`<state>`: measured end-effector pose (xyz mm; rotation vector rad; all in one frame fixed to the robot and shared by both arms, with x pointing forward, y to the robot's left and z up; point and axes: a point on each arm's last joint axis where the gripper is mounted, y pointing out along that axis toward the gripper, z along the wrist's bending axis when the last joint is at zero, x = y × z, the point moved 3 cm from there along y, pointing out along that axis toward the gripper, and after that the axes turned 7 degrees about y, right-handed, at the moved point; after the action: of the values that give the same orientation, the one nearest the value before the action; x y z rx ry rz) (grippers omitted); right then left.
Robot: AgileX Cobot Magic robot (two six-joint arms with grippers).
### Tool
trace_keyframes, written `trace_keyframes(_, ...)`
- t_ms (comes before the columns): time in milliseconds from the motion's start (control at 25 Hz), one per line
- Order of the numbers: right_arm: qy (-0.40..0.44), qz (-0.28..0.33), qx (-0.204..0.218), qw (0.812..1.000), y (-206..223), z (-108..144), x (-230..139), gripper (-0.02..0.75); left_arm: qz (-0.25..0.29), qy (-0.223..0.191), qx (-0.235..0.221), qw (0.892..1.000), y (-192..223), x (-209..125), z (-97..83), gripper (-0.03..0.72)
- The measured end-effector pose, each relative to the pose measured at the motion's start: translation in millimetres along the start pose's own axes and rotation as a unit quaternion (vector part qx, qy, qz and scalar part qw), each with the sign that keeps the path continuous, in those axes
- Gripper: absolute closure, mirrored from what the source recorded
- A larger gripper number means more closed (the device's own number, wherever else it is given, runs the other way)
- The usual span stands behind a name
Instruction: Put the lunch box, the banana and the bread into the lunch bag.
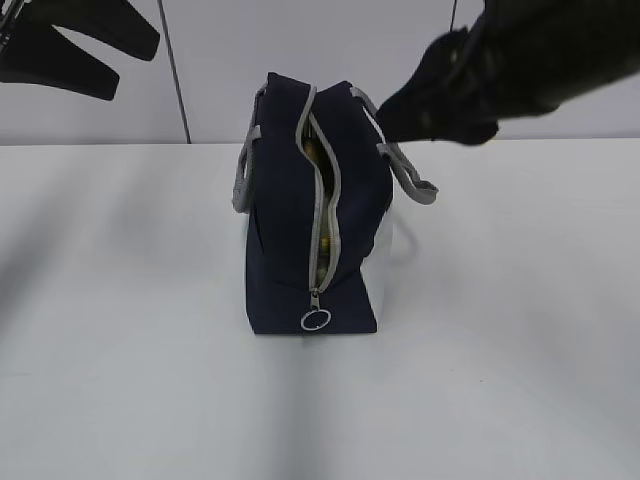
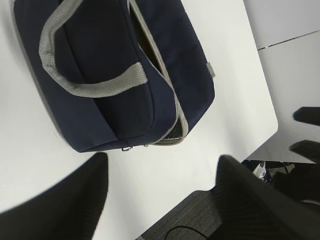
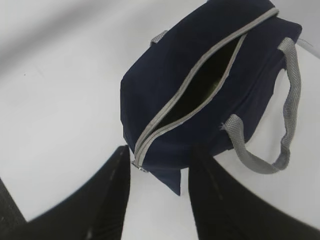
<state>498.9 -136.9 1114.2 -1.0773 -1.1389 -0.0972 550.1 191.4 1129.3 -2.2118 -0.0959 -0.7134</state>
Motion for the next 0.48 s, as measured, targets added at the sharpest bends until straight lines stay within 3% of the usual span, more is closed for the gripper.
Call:
trace_keyframes(120,0.01,-0.049,-0.001,0.999,20.5,1.1,-23.2,0.448,0.002,0.001,0.005,1.0,0.0,-0.5,1.2,0.237)
trace_keyframes(280,0.034,-0.097,-0.039,0.994,38.1,-6.8,-47.9,0.448,0.008,0.007,0.018,1.0,-0.2,-1.8,4.4,0.239)
trace_keyframes(480,0.053,-0.096,-0.076,0.991,45.3,-14.4,-70.2,0.448,0.009,0.007,0.02,1.0,-0.2,-2.1,4.9,0.24)
